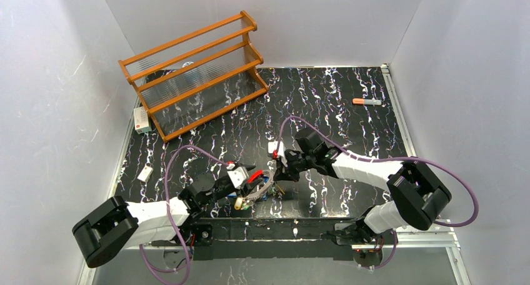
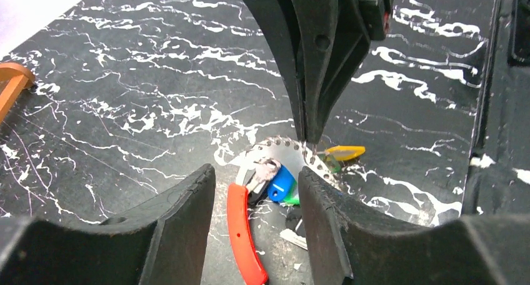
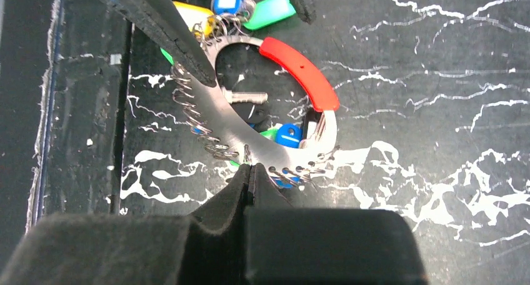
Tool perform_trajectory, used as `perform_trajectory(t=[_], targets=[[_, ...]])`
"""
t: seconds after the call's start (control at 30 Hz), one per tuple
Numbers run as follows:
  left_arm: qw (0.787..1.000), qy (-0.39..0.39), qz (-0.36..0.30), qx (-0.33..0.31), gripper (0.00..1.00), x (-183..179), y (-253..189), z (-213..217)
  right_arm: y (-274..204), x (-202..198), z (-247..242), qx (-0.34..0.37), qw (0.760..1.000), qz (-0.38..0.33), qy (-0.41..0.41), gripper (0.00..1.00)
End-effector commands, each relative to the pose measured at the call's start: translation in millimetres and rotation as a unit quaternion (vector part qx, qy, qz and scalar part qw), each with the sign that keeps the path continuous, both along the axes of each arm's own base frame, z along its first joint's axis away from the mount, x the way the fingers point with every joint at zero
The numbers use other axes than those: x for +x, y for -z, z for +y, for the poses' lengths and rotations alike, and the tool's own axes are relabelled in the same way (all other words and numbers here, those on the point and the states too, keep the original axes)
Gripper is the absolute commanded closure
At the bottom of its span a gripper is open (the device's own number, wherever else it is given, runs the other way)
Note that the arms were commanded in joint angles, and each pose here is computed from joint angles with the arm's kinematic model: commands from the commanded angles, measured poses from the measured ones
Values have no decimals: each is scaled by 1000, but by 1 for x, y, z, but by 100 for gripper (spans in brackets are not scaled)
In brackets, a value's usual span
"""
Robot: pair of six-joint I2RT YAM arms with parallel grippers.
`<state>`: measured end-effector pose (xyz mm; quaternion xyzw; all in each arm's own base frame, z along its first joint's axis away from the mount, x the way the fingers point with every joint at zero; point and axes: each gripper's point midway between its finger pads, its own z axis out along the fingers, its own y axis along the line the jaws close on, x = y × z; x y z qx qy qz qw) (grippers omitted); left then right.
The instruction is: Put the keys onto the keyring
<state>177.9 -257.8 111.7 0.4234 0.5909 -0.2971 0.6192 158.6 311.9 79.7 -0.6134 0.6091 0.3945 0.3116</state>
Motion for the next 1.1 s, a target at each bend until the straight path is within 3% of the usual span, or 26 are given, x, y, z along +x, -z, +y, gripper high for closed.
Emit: perform_trajectory(t=[0.0,0.17,0.3,0.57,0.83,0.93,1.0,1.07], targets=[[998,32,-8,53,50,-3,10,-7,3,8,-5,-59,998,-4,13,99],[995,73,3,71,52,-9,19,-20,7,3,1,-87,996,22,14,99],[991,100,19,84,60,-11,27,-32,11,-4,9,-103,994,41,8,99],[987,114,32,105,73,-11,41,-38,5,-8,18,-83,995,53,3,99],[984,124,48,118,76,-12,53,-41,-6,-10,25,-61,997,55,-5,99],[983,130,49,118,84,-13,53,-44,-7,-10,25,-57,997,56,-4,99],[983,131,49,118,97,-13,53,-45,-8,-9,26,-56,997,53,-3,99],[983,129,49,117,100,-12,52,-45,-7,-8,25,-56,997,50,-2,99]])
